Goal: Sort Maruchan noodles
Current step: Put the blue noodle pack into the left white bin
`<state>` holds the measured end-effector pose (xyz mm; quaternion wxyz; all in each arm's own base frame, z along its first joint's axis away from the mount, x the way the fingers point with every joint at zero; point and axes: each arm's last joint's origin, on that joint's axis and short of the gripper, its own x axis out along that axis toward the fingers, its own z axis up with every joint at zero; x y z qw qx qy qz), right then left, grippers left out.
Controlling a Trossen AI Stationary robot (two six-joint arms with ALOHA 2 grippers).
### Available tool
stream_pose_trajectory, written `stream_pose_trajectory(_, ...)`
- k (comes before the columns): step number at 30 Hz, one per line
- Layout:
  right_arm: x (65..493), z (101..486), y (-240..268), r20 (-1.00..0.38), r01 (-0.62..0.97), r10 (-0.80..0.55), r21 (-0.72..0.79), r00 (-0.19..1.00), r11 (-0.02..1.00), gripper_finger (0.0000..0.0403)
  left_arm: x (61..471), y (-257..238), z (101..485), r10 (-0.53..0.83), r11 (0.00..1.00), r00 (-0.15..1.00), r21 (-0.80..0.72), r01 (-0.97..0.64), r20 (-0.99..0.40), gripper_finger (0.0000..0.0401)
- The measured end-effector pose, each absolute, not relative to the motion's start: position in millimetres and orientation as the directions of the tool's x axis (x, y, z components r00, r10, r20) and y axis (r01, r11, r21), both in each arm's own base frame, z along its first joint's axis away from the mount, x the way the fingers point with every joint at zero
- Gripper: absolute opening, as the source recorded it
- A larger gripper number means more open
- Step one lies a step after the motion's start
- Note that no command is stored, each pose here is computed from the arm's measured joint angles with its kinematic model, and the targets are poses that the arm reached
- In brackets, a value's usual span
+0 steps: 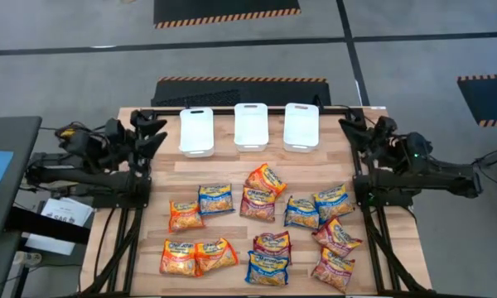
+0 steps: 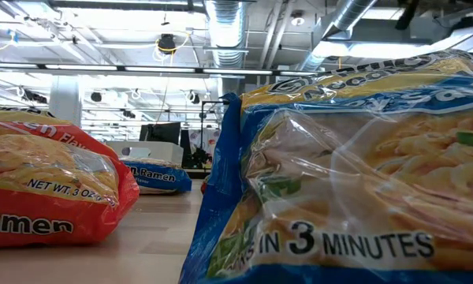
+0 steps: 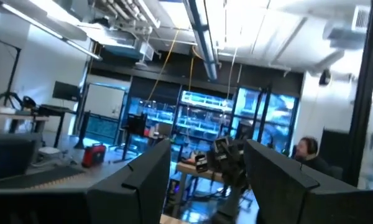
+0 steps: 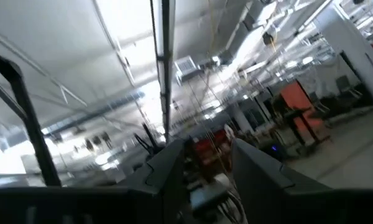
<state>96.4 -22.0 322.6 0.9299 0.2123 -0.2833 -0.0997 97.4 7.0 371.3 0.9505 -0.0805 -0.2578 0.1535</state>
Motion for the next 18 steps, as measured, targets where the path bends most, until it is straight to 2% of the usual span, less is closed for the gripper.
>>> stream_pose_trajectory(8,124,346,-27,0.346,0.174,-0.317,0.386,0.883,0.906,0.0159,123,12,391,0.399,0.914,0.832,-0.241,-0.326,0.385,0.0193)
stream_pose_trajectory(12,130,357,-28,0.342,0.173,-0.313,0.383,0.886,0.908,0.0159,130,20,389,0.464,0.864,0.864,-0.312,-0.394,0.194,0.0193)
stream_pose_trajectory(18,135,365,-28,0.278,0.180,-0.296,0.377,0.914,0.909,0.0159,139,23,360,0.394,0.786,0.913,-0.478,-0.393,-0.103,0.0193)
